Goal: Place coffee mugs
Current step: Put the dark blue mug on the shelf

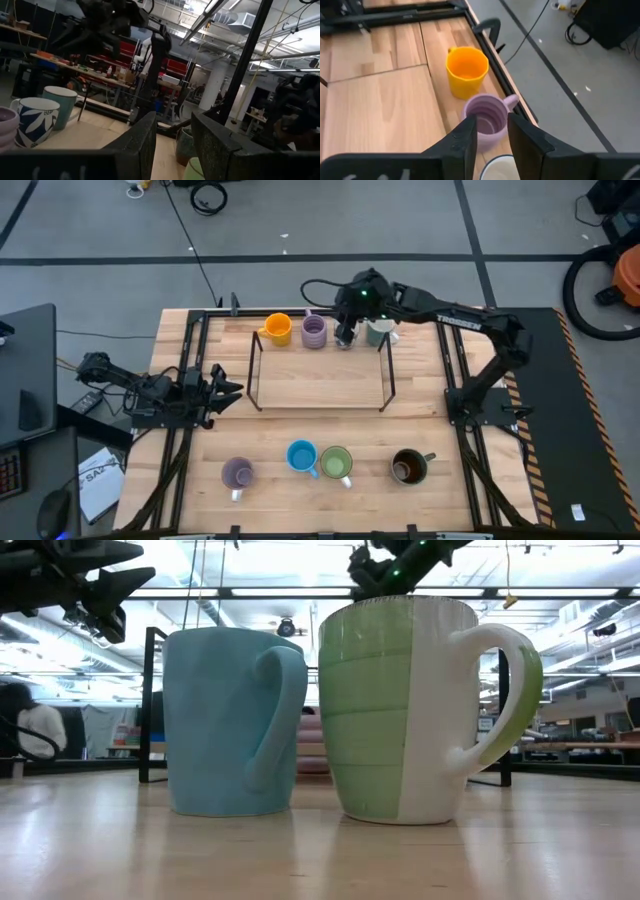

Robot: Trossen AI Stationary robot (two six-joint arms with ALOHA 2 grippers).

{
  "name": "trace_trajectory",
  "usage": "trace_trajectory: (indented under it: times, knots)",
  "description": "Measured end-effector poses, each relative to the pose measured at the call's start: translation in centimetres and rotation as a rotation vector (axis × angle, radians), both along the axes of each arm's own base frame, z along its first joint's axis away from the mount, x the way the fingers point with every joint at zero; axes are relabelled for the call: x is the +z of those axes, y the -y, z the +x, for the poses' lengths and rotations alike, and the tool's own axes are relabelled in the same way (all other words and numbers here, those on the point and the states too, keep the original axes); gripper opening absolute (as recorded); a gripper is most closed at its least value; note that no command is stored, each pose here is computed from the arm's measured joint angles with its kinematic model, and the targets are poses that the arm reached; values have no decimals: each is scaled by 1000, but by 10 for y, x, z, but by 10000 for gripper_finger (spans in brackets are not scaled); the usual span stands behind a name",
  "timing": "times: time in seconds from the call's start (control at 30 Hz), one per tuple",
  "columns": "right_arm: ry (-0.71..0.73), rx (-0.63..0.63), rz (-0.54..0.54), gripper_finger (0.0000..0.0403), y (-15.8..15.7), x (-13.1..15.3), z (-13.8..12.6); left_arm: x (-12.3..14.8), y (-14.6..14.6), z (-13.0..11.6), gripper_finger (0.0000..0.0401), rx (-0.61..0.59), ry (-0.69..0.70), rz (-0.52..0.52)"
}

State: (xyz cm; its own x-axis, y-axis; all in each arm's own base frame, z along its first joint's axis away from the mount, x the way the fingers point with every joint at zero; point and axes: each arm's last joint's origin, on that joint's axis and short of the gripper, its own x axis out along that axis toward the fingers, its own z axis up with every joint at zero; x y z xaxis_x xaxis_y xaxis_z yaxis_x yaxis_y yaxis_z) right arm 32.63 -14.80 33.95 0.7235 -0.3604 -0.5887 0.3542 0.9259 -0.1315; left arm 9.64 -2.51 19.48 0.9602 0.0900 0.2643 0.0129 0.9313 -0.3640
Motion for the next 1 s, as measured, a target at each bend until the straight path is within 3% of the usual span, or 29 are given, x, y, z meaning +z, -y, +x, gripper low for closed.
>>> trace_trajectory:
  times: [0.5, 0.73, 1.0]
  knots:
    - [-217, 16, 36, 141, 16, -14, 31, 0, 0, 0, 130, 0, -3, 2]
    - [-335, -35, 55, 141, 25, -22, 19, 0, 0, 0, 130, 2, -1, 2]
    - [-440, -197, 130, 139, 52, -28, -9, 0, -1, 0, 130, 38, -6, 2]
